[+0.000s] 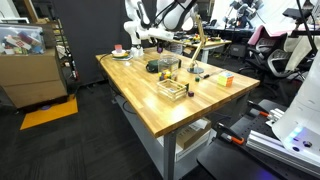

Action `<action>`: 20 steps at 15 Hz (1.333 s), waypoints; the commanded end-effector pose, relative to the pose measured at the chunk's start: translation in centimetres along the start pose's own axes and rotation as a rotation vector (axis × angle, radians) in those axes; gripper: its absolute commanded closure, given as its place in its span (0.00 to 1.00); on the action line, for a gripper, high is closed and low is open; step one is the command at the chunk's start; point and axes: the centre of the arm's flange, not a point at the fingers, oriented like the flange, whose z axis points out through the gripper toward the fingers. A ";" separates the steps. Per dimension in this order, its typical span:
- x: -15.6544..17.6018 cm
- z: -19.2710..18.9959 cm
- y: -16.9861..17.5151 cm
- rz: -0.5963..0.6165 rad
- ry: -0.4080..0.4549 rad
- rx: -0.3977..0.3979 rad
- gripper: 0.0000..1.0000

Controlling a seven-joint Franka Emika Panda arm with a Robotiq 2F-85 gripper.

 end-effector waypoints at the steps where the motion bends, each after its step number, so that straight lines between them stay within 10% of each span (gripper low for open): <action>1: 0.9 1.4 -1.7 -0.026 0.018 -0.021 0.93; 20: 0.5 4.8 -3.1 -0.025 0.138 -0.231 0.93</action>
